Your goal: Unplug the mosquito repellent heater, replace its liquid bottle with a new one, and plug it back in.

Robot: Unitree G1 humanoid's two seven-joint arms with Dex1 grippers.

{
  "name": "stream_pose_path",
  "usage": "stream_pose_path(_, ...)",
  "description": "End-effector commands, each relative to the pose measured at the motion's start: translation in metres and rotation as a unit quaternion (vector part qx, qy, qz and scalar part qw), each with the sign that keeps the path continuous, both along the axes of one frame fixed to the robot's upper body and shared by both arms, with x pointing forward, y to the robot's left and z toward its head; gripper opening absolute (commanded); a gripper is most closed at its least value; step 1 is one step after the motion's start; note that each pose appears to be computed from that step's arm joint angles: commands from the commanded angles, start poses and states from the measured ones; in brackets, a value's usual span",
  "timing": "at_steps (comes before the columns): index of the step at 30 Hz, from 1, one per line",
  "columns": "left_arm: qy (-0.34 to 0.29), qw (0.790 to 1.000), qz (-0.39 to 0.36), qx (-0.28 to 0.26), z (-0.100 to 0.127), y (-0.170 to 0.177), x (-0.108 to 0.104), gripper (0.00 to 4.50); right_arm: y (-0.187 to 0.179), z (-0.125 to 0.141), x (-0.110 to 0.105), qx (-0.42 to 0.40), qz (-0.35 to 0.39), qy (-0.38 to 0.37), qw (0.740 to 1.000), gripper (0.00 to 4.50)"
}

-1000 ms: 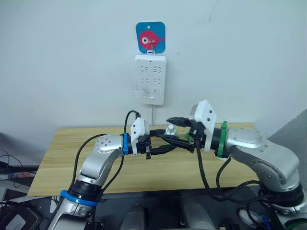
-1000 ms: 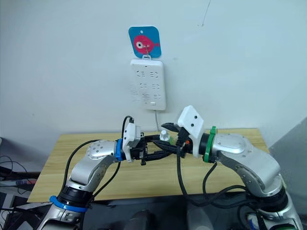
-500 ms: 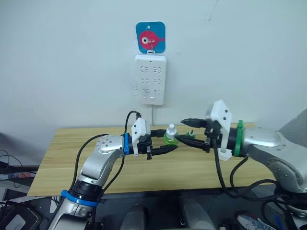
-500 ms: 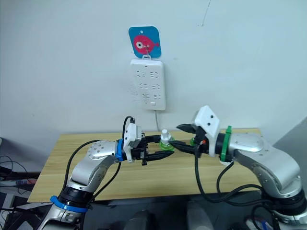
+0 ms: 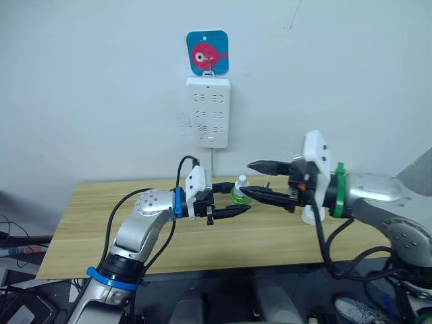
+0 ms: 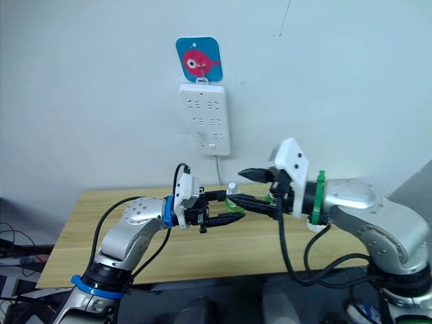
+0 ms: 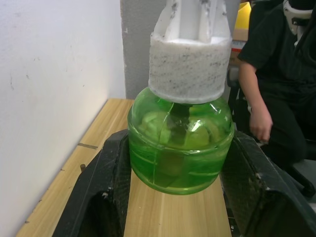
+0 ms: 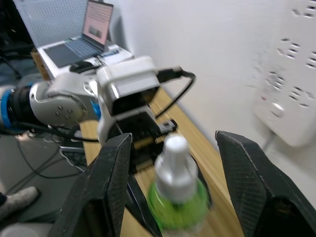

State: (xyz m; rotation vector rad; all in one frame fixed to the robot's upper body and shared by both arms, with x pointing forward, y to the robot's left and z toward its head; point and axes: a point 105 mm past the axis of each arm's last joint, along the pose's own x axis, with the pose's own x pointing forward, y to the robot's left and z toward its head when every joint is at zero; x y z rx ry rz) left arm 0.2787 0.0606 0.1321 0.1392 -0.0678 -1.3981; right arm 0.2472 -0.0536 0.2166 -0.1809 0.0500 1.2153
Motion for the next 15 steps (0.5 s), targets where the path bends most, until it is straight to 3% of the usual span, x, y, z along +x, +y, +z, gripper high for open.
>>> stream_pose_path(1, -0.026, 1.000, -0.015, -0.004, 0.0093, -0.0054, -0.0035, 2.21, 0.0049, 0.0029, 0.0022, 0.001, 0.003, -0.005, 1.000, 2.80)
stream_pose_path(5, -0.026, 1.000, -0.013, -0.003, 0.0088, -0.0041, -0.0039, 2.21, 0.0097, 0.0020, 0.0017, 0.008, 0.018, 0.007, 1.000, 1.95)
stream_pose_path(10, -0.025, 1.000, -0.008, -0.002, 0.0084, -0.0022, -0.0036, 2.21, 0.0109, 0.0014, -0.0008, 0.002, 0.030, 0.007, 1.000, 0.25)
stream_pose_path(15, -0.021, 1.000, -0.005, -0.001, 0.0067, -0.0023, -0.0040, 2.21, 0.0109, 0.0086, -0.0025, 0.001, 0.036, -0.016, 0.999, 0.19)
